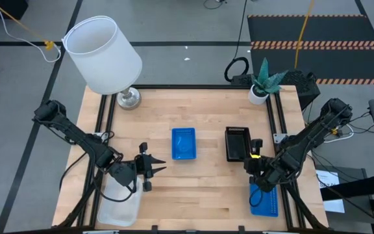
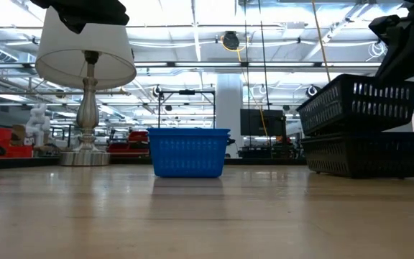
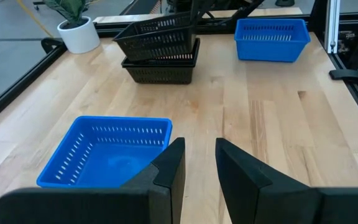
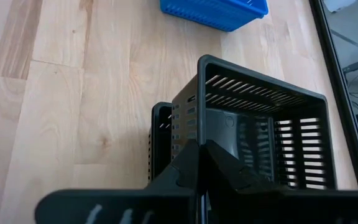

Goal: Stack baskets by color
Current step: Stack the bottom black bin on the top black bin

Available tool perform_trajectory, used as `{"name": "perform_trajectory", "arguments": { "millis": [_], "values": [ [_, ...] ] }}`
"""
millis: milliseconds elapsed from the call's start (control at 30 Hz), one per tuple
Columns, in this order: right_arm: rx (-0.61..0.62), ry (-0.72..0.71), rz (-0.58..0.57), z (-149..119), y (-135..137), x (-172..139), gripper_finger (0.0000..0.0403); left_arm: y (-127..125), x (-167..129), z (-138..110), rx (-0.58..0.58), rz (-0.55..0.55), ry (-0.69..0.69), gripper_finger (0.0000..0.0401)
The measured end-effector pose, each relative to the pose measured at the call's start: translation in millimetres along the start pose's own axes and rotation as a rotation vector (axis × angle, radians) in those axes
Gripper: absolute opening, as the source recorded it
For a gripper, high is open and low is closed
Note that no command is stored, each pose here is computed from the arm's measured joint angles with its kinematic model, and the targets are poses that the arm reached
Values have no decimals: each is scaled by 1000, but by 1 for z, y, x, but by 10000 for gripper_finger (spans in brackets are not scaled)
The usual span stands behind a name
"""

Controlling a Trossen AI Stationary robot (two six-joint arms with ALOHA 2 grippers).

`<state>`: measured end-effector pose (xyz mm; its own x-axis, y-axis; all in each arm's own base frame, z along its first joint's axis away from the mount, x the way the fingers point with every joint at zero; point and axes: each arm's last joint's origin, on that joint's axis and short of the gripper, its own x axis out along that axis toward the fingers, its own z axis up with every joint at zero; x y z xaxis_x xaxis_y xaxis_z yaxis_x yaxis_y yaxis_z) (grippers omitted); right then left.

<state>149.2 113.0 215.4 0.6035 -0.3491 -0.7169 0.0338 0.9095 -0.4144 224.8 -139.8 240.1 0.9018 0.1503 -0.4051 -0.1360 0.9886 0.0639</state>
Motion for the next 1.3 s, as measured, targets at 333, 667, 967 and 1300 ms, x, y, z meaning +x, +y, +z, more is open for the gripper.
{"name": "perform_trajectory", "arguments": {
  "millis": [333, 667, 967, 1300],
  "values": [
    [1, 3, -1, 0, 0, 0, 6, 0, 0, 0, 0, 0, 0, 93],
    [2, 12, -5, -12, 4, 10, 8, 0, 0, 0, -1, 0, 0, 93],
    [11, 12, -5, -13, 4, 11, 38, 0, 0, 0, -1, 0, 0, 93],
    [30, -6, 6, -11, 5, 11, 112, 0, 0, 0, -1, 0, 0, 93]
  ]
}}
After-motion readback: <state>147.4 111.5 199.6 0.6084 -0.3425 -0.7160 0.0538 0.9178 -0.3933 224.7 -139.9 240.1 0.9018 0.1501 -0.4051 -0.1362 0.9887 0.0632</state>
